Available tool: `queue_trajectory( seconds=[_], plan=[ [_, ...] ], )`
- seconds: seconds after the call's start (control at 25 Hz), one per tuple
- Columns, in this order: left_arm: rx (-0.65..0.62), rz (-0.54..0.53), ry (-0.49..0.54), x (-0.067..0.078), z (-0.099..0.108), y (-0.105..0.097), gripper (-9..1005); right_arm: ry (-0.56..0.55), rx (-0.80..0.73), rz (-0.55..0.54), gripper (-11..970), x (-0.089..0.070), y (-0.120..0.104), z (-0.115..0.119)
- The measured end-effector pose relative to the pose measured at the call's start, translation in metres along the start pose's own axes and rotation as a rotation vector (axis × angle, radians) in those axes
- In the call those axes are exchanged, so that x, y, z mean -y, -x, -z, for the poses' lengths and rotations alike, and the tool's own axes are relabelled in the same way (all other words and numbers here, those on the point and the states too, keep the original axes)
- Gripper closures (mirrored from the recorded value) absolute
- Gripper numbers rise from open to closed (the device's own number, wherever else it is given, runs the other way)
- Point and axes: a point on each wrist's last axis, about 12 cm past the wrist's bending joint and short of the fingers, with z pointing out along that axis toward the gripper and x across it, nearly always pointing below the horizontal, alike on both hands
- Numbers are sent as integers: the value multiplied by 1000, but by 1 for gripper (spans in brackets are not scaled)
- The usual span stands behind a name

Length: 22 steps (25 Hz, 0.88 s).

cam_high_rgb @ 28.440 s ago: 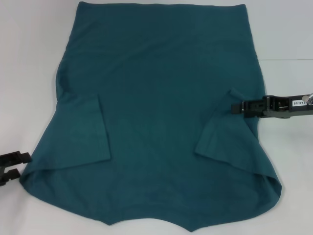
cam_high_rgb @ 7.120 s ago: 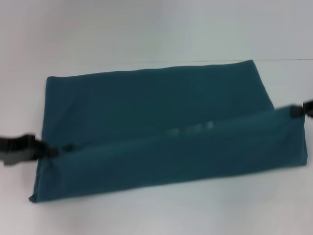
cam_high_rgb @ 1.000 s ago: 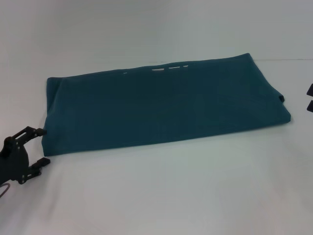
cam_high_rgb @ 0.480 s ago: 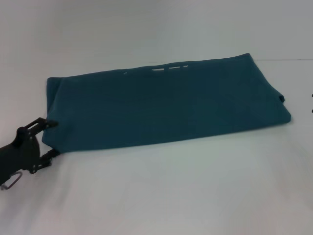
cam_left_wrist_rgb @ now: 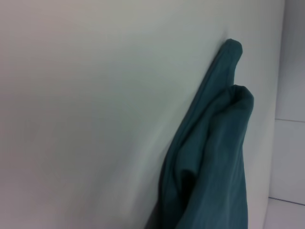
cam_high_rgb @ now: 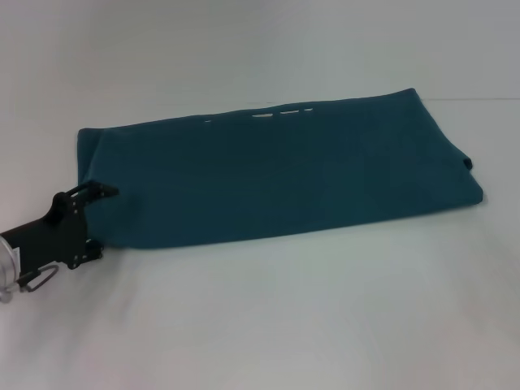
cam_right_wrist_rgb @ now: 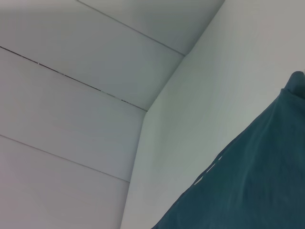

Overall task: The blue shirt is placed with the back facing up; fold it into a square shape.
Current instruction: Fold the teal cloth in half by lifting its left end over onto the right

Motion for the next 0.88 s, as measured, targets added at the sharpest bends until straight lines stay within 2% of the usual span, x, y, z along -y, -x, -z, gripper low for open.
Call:
queue_trajectory(
  seconds=[0.24, 0.32, 0.44, 0.56, 0.88],
  plan=[
    [-25, -47, -52, 12, 7, 3, 163, -3, 5, 2, 212, 0, 1, -1],
    [-27, -40, -49, 7, 11, 2, 164, -4, 6, 3, 212, 0, 2, -1],
    [-22, -2, -25, -8, 15, -2, 165, -11, 10, 4, 212, 0, 3, -2],
    [-16, 9, -15, -14, 16, -3, 166, -15, 12, 4, 212, 1, 3, -2],
    [-19, -27, 19, -5, 0, -4, 170, -25, 14, 6, 211, 2, 4, -3]
  ],
)
